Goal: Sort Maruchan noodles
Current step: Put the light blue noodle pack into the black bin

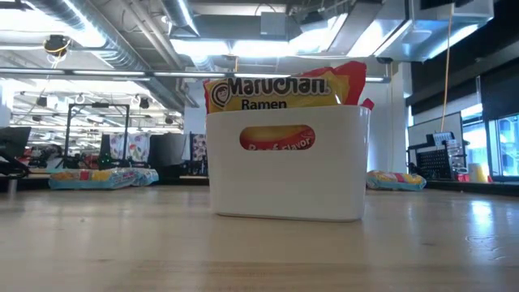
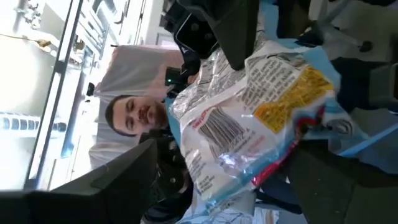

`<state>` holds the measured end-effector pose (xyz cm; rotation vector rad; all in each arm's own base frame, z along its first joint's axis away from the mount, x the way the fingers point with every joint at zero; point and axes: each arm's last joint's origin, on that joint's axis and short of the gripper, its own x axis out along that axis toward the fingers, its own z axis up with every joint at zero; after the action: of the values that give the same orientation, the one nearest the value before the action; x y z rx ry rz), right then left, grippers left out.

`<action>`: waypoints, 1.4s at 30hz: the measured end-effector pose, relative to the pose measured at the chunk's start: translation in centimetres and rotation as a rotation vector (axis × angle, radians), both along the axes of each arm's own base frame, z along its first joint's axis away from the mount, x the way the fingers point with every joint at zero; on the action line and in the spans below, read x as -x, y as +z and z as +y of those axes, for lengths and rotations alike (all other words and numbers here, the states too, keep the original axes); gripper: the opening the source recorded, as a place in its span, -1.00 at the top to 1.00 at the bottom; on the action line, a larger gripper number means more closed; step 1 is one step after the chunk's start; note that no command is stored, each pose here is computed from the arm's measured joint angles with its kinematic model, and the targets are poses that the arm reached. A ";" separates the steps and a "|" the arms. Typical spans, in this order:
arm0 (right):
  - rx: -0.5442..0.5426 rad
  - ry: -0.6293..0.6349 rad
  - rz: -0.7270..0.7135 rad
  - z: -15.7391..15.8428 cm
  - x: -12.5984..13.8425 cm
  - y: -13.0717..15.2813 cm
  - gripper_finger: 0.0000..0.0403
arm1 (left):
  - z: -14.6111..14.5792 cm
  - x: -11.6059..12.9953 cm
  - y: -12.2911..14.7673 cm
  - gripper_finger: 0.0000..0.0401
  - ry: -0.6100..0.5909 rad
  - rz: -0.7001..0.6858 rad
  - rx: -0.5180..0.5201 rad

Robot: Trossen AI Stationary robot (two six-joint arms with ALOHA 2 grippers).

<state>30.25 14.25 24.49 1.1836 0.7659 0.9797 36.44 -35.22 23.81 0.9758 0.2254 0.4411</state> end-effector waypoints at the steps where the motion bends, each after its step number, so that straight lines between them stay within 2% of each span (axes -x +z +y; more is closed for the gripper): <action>1: 0.000 0.002 0.002 -0.4 -0.1 0.0 -0.59 | -0.1 0.1 0.0 0.34 0.015 -0.013 0.027; 6: 0.042 -0.015 -0.048 -2.6 -0.8 -0.1 -0.59 | -0.1 0.2 -0.1 0.34 0.026 -0.101 0.203; 12: 0.202 -0.020 -0.076 -4.2 -1.1 -1.9 -0.60 | 0.9 -1.1 -1.1 0.34 -0.053 -0.153 0.427; 16: 0.279 0.006 -0.083 -4.9 -0.9 -2.8 -0.60 | 1.7 -1.9 -2.2 0.34 -0.088 -0.129 0.567; 22: 0.373 -0.011 -0.112 -7.3 0.2 -1.9 -0.60 | 3.0 -2.7 -3.9 0.34 -0.096 -0.039 0.734; 24: 0.411 -0.033 -0.116 -8.6 1.0 -1.2 -0.60 | 3.8 -3.1 -4.0 0.34 -0.087 -0.002 0.776; 27: 0.490 -0.089 -0.116 -10.1 2.6 0.0 -0.60 | 5.8 -3.5 -2.8 0.34 -0.070 0.062 0.872; 30: 0.599 -0.150 -0.124 -11.0 4.7 1.3 -0.60 | 8.2 -3.7 -1.5 0.34 -0.035 0.153 1.001; 34: 0.775 -0.258 -0.174 -11.5 7.6 3.6 -0.60 | 11.4 -4.3 -1.3 0.34 0.048 0.295 1.165; 38: 0.947 -0.407 -0.296 -10.7 9.9 6.7 -0.60 | 13.8 -4.9 -1.3 0.34 0.120 0.361 1.261; 42: 1.046 -0.481 -0.390 -9.1 10.7 8.0 -0.60 | 15.2 -5.4 -1.6 0.34 0.178 0.371 1.296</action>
<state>19.60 5.17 32.52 0.2121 0.5118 0.2777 41.80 -20.00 22.20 -0.2557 0.8134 0.1851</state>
